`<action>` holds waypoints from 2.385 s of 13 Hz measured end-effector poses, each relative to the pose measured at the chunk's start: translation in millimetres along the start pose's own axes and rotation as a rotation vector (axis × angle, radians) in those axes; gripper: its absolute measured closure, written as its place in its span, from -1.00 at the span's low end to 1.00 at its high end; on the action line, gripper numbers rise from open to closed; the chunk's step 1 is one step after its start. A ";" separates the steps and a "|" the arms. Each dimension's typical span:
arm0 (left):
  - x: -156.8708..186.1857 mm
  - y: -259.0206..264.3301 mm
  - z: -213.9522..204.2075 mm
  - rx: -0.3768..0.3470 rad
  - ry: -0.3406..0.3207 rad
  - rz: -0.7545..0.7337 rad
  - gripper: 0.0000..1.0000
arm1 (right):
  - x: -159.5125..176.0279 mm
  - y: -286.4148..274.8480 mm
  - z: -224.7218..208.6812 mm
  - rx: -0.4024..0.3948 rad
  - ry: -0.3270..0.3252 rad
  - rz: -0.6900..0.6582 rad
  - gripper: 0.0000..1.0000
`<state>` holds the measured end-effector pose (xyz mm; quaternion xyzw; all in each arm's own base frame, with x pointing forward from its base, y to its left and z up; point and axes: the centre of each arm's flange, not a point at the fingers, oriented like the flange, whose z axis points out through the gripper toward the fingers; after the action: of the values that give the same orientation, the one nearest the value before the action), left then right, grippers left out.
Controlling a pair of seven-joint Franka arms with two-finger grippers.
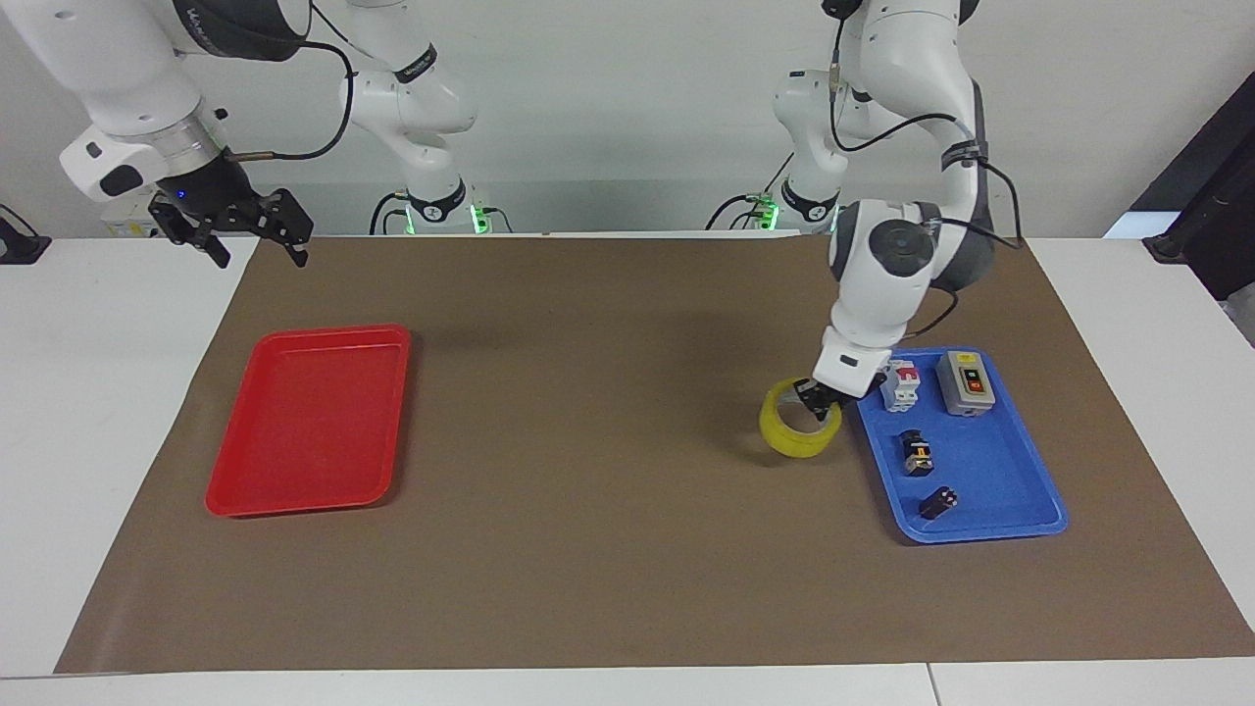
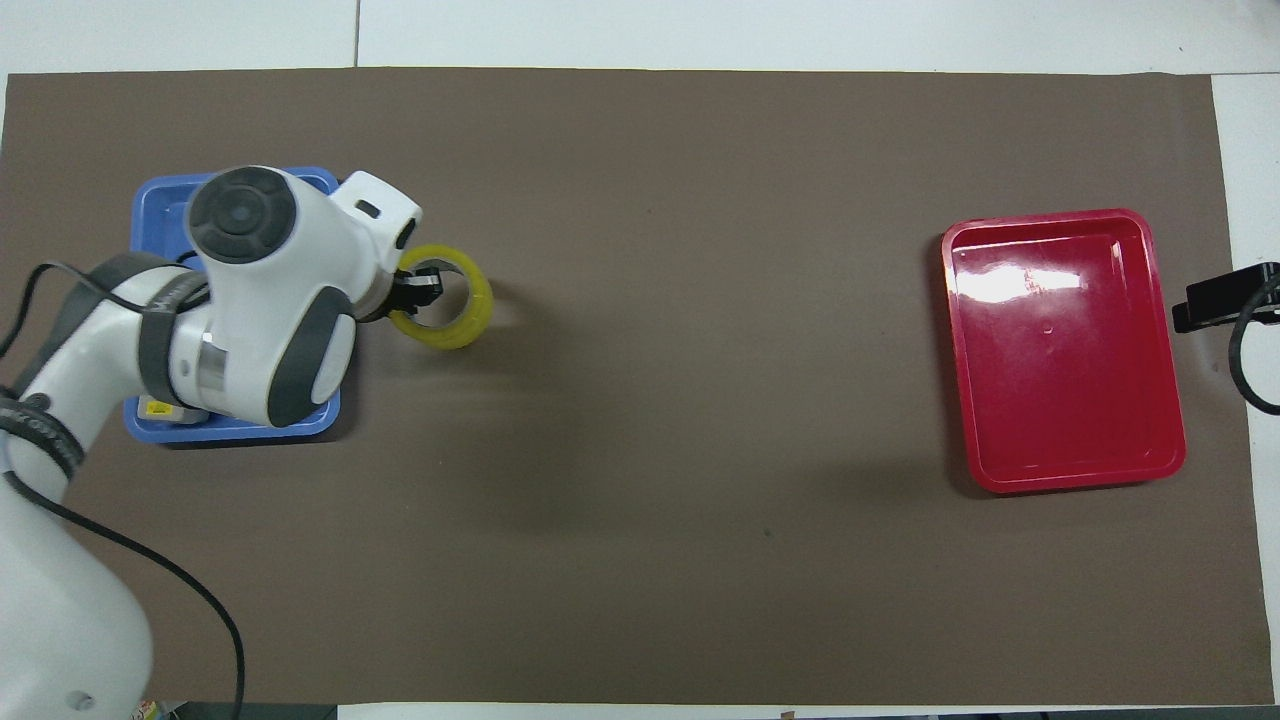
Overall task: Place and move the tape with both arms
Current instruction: 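Lift the tape with the left gripper and set it mid-table, then withdraw the left gripper while the right gripper reaches the tape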
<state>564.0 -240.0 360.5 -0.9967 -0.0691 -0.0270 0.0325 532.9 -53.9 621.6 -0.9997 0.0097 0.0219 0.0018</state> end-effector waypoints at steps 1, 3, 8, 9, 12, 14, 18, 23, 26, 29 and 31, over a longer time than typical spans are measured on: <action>-15.1 34.0 7.6 0.015 0.020 -0.022 0.57 | 0.0 0.0 0.0 0.000 0.000 0.000 -1.00; -35.0 90.8 20.2 0.001 0.058 -0.036 0.57 | 0.0 0.0 0.0 0.000 0.000 0.000 -1.00; -73.9 155.3 23.2 -0.026 0.079 0.058 0.57 | 0.0 0.0 0.0 0.000 0.000 0.000 -1.00; -80.7 161.6 24.4 -0.025 0.078 0.071 0.57 | 0.0 -0.4 0.0 0.000 0.000 -0.001 -1.00; -83.3 164.3 25.2 -0.025 0.078 0.077 0.16 | 0.3 -3.5 0.0 0.000 0.000 -0.006 -1.00; -80.1 160.8 18.4 -0.029 0.084 0.069 -0.30 | -0.1 -3.8 0.4 0.001 -0.003 -0.007 -1.00; -55.0 102.7 -38.9 -0.052 0.115 0.007 -1.00 | 3.5 -26.1 3.0 0.006 0.012 -0.112 -1.00; -9.7 -32.1 -92.4 0.007 0.073 0.017 -1.00 | 27.1 -206.8 50.9 0.032 0.125 -0.111 -1.00; 17.6 -127.6 -128.9 -0.057 0.039 0.042 -1.00 | 54.2 -297.1 143.2 0.067 0.168 -0.075 -1.00; 28.9 -207.5 -183.4 -0.063 -0.016 0.103 -1.00 | 61.4 -350.4 228.7 0.075 0.154 -0.082 -1.00; 33.0 -233.5 -219.6 -0.064 -0.013 0.132 -1.00 | 54.8 -382.0 262.4 0.083 0.153 -0.074 -1.00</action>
<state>553.2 -19.7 595.4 -0.9998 -0.0026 -0.0206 0.0019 583.6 328.0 358.3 -0.9972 -0.0262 -0.0548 0.0433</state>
